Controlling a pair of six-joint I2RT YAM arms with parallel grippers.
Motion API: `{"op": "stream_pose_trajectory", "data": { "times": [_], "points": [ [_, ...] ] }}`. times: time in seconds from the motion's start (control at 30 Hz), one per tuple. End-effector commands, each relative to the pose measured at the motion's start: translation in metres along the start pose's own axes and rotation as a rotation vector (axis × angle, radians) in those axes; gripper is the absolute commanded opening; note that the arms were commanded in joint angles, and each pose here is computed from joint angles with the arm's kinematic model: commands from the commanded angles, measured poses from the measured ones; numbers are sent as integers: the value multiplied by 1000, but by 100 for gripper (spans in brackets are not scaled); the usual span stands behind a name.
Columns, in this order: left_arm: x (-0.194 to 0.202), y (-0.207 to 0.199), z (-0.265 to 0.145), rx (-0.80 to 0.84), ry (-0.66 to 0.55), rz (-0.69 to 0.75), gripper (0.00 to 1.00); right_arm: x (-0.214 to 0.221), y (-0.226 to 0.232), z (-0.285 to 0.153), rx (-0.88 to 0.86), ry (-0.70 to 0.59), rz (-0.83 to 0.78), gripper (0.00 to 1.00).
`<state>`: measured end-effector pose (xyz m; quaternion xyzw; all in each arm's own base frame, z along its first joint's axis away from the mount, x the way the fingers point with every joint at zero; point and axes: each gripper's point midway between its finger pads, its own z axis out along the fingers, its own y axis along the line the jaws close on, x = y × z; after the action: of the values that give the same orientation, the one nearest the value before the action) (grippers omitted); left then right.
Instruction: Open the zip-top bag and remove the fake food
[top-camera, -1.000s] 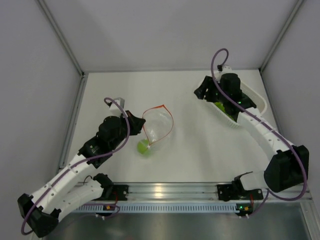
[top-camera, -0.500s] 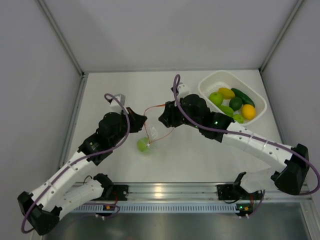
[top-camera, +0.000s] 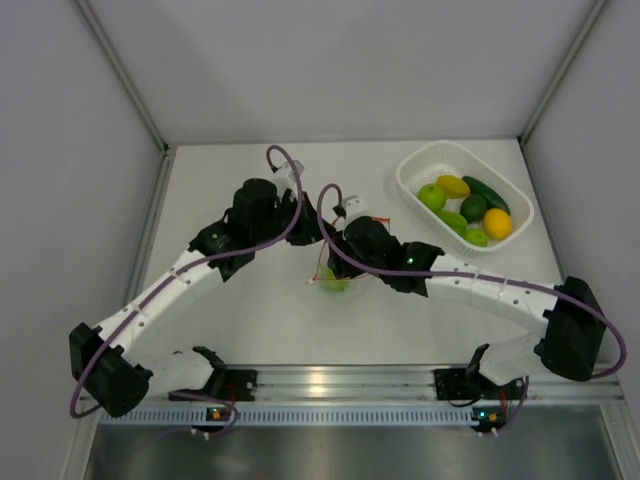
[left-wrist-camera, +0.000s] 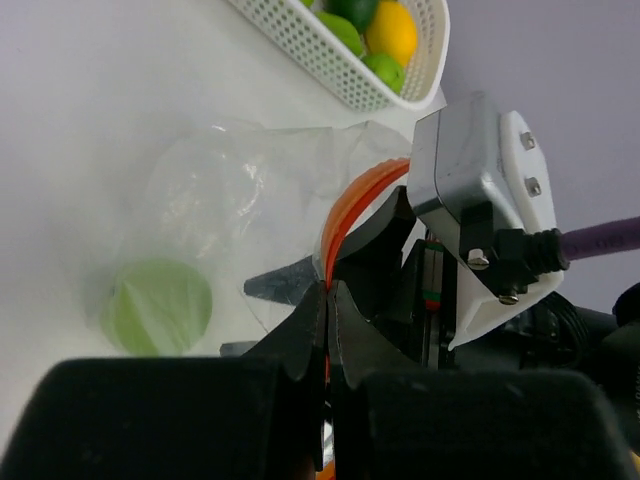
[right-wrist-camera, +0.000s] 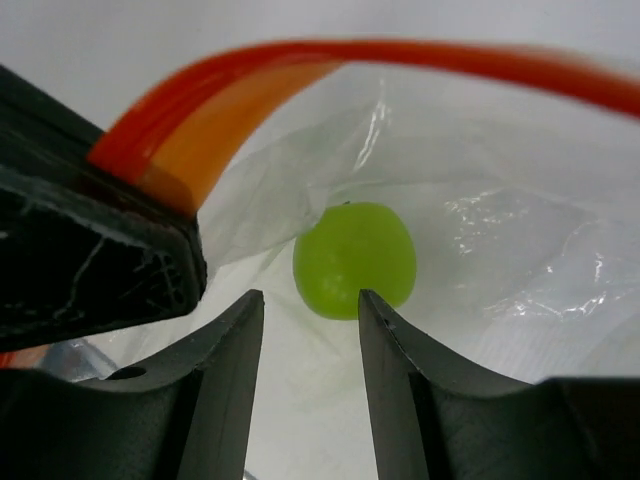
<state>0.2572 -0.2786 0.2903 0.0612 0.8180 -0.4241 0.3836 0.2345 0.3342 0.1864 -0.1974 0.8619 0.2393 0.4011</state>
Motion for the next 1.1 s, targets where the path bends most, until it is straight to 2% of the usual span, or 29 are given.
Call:
{"op": "stream_pose_trajectory", "data": {
  "times": [0.0, 0.1, 0.23, 0.53, 0.8, 0.87, 1.07],
  "points": [
    [28, -29, 10, 183, 144, -22, 0, 10, -34, -7, 159, -27, -21, 44],
    [43, -6, 24, 123, 172, -38, 0, 21, -60, -4, 212, -13, 22, 45],
    [53, 17, 32, 46, 172, -23, 0, 38, -65, 7, 219, 38, 14, 46],
    [49, 16, 26, 47, 146, -1, 0, 56, -50, 44, 153, 75, 62, 51],
    [59, 26, 30, 25, 173, -2, 0, 77, -51, 64, 163, 141, 55, 68],
    [60, 28, 30, 21, 174, -3, 0, 83, -54, 67, 175, 158, 50, 77],
    [62, 31, 31, 12, 174, 3, 0, 95, -57, 75, 188, 190, 52, 79]
  ]
}}
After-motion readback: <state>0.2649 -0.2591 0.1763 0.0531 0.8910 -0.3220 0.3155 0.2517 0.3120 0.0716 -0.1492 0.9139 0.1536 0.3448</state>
